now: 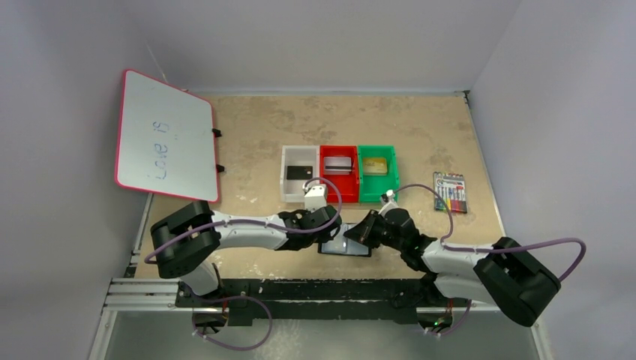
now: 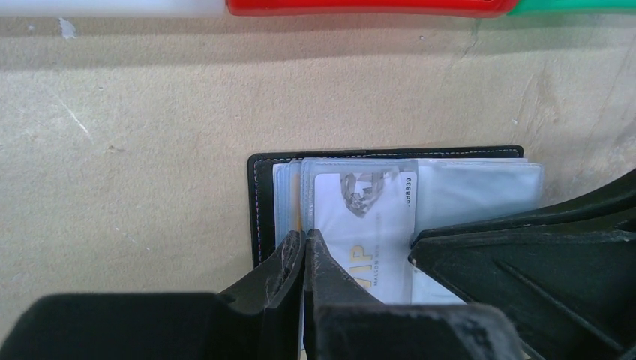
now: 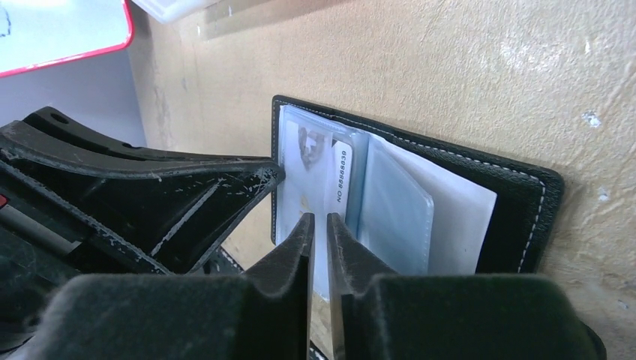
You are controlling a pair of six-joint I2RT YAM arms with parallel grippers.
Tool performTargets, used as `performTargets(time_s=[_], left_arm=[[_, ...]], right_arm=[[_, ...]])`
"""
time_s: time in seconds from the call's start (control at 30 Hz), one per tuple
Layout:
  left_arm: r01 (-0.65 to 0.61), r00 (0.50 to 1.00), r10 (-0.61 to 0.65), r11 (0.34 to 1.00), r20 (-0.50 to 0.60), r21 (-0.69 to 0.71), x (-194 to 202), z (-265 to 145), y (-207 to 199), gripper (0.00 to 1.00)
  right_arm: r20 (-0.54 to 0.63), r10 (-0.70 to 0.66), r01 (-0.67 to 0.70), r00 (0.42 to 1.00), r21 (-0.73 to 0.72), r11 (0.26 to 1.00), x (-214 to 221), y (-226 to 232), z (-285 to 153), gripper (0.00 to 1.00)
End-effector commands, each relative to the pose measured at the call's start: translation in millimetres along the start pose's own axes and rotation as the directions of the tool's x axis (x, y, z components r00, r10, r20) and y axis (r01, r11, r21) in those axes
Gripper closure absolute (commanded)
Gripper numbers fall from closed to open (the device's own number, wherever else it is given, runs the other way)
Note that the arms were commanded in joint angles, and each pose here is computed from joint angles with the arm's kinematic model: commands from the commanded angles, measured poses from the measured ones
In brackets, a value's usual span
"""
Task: Take the credit cards out of the card holder
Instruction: Remove the credit card from the card holder.
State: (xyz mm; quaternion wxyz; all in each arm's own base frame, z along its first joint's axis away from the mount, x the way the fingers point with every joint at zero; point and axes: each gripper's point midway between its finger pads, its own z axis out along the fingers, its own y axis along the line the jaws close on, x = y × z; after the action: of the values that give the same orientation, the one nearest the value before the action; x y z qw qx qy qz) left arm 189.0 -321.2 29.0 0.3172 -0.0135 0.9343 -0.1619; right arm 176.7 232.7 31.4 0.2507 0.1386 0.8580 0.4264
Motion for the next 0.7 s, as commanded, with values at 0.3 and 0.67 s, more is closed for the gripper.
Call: performTargets(time_s=[0.3,0.67], left_arm=[[0.013,1.0,-0.013,0.999,-0.01,0.036,3,-13,1,0.73],[0.039,0.999,-0.04,0.997,0.008,0.069,-5,-13,-15,0.71]], right_arm=[[0.041,0.021,-0.023,0.999,0.056,0.998,-10,-5,-4,0.7],[0.035,-0.006,0.006,0.999,0.0,1.0,-7,2,-7,0.72]])
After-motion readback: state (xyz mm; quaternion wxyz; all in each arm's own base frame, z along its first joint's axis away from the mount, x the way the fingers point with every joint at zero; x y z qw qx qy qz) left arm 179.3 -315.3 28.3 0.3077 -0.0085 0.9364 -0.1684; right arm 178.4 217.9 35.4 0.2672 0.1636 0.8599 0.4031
